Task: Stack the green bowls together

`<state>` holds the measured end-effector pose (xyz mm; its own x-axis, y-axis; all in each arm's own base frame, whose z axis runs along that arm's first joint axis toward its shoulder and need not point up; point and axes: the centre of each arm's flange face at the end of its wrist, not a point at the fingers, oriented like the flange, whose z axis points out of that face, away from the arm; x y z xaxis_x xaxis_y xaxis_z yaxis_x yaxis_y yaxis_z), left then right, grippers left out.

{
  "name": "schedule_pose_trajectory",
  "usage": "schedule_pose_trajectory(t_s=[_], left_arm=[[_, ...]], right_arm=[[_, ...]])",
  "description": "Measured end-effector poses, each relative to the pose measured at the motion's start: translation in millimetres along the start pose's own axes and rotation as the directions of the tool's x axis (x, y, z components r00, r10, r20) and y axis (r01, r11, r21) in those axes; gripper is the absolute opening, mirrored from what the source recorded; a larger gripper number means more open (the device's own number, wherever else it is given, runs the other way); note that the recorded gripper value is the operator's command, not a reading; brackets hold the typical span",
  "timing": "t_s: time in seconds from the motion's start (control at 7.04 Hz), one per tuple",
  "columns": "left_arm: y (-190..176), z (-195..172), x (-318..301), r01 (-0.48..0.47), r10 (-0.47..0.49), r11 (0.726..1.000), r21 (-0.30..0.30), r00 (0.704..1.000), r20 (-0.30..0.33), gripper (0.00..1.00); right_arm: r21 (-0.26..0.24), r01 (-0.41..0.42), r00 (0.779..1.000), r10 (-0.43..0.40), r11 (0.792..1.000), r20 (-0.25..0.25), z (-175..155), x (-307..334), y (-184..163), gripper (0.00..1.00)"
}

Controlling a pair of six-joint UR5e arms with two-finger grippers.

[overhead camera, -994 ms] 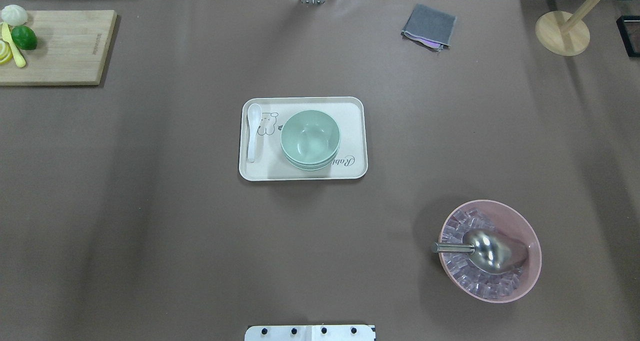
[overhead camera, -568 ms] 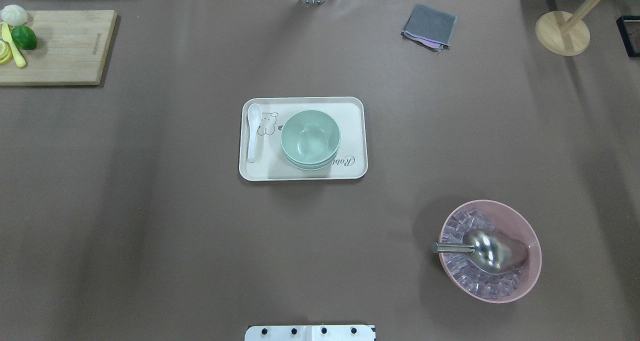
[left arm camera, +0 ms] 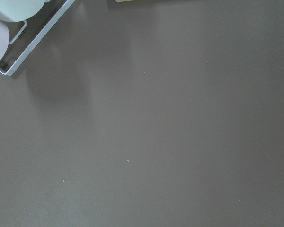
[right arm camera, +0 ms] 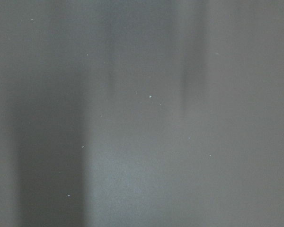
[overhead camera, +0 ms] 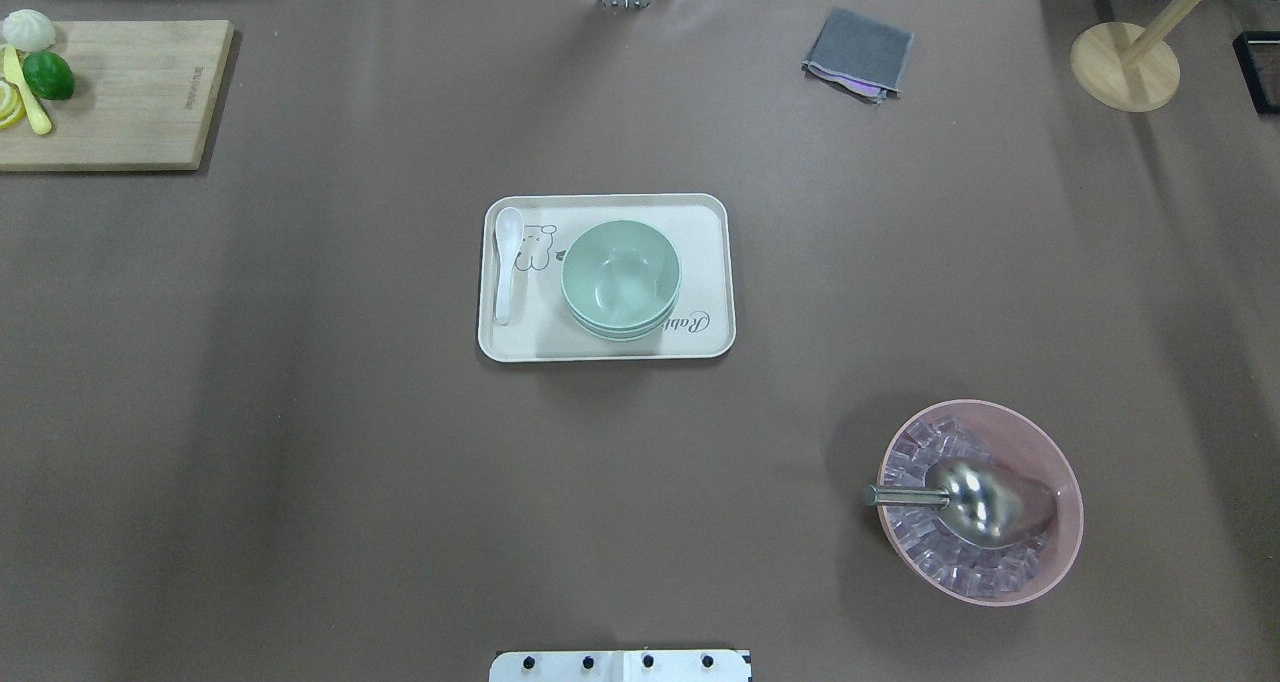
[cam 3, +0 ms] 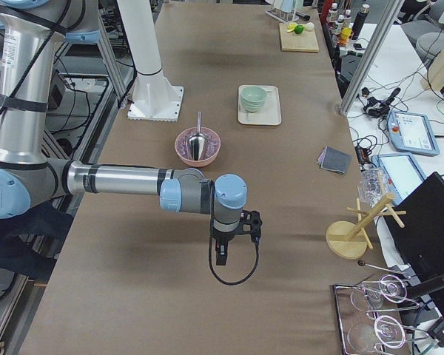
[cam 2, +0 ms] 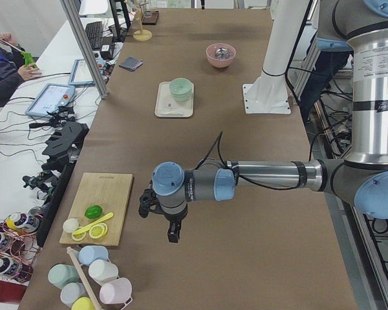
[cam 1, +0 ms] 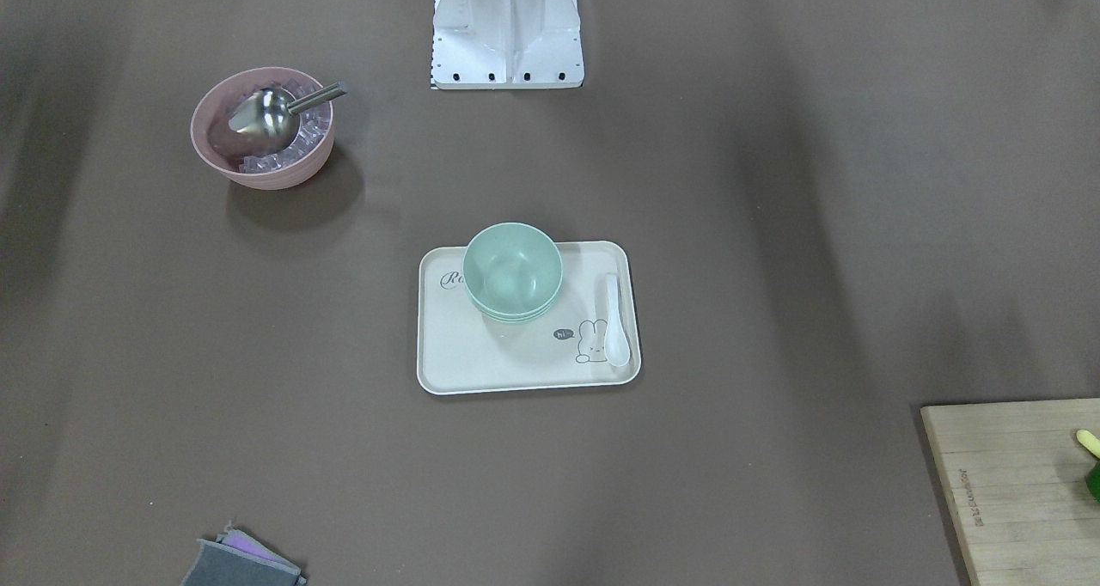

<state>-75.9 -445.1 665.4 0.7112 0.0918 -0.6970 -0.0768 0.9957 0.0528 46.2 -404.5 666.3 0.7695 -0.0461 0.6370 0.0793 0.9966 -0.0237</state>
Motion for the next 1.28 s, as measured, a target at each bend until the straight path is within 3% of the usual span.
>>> schedule_pose_trajectory(t_s=[1.28], left_arm=[[0.8,-1.2,0.7,0.0,0.0,1.0,0.003,1.0,-0.001,0.99]], right_arm=[[0.011,0.015,1.0,-0.015,1.0,0.014,-4.4,-6.3,-4.8,1.0]])
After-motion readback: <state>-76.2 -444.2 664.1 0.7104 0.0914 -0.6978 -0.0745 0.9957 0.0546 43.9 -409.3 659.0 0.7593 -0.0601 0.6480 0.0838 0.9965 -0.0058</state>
